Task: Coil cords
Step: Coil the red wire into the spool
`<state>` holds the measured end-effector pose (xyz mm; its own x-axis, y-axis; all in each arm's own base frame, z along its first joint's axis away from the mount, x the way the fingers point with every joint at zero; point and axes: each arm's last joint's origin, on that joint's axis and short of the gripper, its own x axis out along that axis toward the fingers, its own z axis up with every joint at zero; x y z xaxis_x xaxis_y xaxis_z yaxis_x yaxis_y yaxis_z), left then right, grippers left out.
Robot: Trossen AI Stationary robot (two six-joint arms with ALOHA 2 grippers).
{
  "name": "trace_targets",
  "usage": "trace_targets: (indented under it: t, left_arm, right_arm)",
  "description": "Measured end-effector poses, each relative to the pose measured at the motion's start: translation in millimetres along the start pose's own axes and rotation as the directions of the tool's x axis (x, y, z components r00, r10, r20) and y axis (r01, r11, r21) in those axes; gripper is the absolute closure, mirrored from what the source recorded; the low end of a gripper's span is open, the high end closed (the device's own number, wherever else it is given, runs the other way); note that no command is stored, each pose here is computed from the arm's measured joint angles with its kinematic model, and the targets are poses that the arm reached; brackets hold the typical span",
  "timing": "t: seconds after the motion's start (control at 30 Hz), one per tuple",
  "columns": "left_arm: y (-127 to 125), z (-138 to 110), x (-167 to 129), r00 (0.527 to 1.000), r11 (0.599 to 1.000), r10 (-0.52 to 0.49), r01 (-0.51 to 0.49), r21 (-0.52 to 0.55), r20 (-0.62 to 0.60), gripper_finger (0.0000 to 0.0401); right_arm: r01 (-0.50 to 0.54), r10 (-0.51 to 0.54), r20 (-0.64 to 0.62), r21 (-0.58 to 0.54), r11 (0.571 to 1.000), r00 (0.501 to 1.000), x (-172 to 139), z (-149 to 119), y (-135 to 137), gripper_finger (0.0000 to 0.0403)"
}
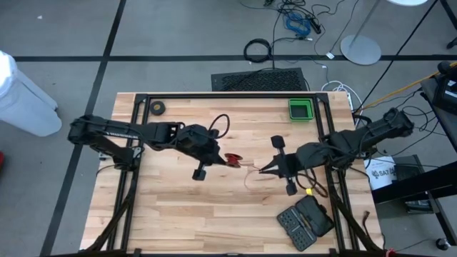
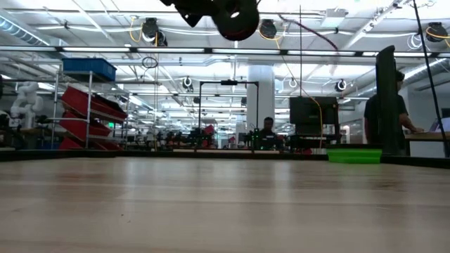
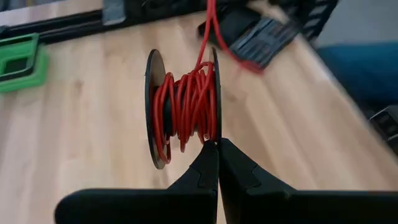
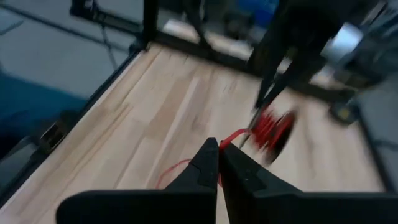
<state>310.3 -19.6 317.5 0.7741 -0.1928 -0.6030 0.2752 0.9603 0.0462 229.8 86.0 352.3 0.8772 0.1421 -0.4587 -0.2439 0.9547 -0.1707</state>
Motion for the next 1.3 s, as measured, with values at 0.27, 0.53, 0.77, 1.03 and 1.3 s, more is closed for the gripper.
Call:
trace_targets:
  t: [0.27,0.53,0.77,1.03,1.3]
  left_arm:
    - [-1,-1,36,0.985,0.986,-0.168,0.168,-0.003,0.036,0.0399]
    - [-2,-9,53,0.968,0.968,-0.250,0.250,-0.014,0.002,0.0399]
    - [-11,-2,52,0.926,0.929,-0.370,0.369,0.027,0.071,0.0399]
    - [-26,5,53,0.884,0.891,-0.452,0.441,0.112,0.119,0.0399]
    - [-33,15,51,0.840,0.859,-0.508,0.477,0.185,0.193,0.0399]
  right_arm:
    - [0.060,-0.050,0.125,-0.080,0.995,0.991,2,13,0,0.0403]
    - [0.095,-0.088,0.080,-0.086,0.992,0.993,3,9,-1,0.0403]
    - [0.135,-0.129,0.075,-0.091,0.987,0.989,4,9,-3,0.0403]
    - [0.217,-0.211,0.062,-0.094,0.972,0.975,4,8,-6,0.0403]
    - [0.234,-0.229,0.060,-0.104,0.967,0.972,24,8,-8,0.0403]
